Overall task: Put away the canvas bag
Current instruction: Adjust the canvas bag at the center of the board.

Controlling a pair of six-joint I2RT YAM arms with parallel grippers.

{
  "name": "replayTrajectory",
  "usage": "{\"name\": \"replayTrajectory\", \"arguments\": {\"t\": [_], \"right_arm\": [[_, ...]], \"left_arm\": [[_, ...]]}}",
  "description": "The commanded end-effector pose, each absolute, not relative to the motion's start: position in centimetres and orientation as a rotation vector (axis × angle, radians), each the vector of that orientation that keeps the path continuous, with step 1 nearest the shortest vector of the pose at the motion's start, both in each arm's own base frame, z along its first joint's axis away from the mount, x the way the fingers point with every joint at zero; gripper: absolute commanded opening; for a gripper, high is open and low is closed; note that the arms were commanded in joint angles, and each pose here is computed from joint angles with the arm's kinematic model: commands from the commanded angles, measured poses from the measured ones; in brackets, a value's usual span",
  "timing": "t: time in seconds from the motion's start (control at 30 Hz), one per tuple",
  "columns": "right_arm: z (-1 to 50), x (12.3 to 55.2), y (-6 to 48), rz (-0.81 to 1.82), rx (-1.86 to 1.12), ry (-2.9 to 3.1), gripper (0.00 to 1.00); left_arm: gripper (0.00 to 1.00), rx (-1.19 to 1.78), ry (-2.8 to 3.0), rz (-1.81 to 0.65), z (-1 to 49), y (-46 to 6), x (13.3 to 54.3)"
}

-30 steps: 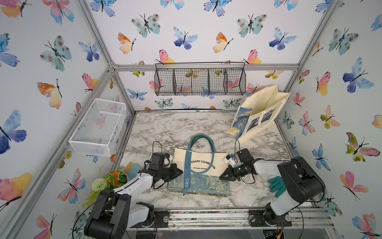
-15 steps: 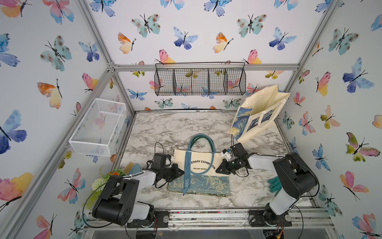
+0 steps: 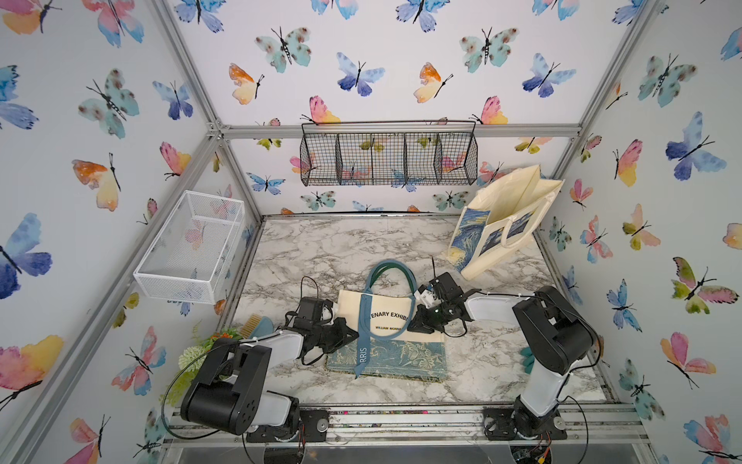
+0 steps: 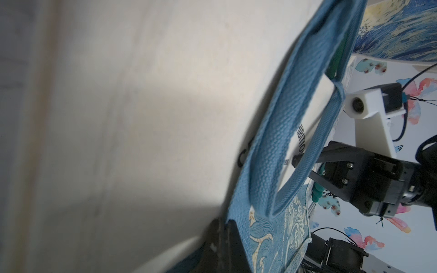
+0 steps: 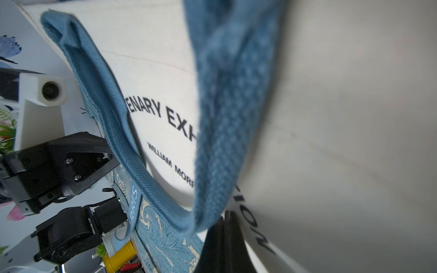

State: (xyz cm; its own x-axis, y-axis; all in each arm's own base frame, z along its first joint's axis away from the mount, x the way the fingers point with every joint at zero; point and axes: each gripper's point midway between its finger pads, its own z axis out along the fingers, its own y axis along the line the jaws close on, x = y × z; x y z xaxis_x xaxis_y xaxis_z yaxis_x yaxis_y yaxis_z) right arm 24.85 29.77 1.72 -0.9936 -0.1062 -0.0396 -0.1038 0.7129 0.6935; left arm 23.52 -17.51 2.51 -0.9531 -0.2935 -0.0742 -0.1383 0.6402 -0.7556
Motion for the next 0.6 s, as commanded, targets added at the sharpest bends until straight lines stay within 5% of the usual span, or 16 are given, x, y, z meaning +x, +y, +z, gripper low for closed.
{"name": "replayTrajectory", "arguments": {"t": [0.0, 0.2, 0.43, 0.57], "right_arm": [[0.6, 24.2, 30.3, -1.22, 0.13, -2.847, 0.01], [6.7, 28.9, 33.2, -1.467, 0.171, -2.925, 0.01], [19.3, 42.1, 29.8, -1.537, 0.106, -3.386, 0.01], [21.3, 43.3, 28.3, -1.508, 0.148, -3.447, 0.07]], "left_arm": [[0.0, -0.358, 2.702, -1.206, 1.9, -17.4, 22.7], [0.0, -0.357, 2.699, -1.206, 2.0, -17.4, 22.8], [0.0, -0.35, 2.702, -1.202, 2.0, -17.4, 22.8], [0.0, -0.335, 2.69, -1.189, 2.4, -17.3, 23.0]]}}
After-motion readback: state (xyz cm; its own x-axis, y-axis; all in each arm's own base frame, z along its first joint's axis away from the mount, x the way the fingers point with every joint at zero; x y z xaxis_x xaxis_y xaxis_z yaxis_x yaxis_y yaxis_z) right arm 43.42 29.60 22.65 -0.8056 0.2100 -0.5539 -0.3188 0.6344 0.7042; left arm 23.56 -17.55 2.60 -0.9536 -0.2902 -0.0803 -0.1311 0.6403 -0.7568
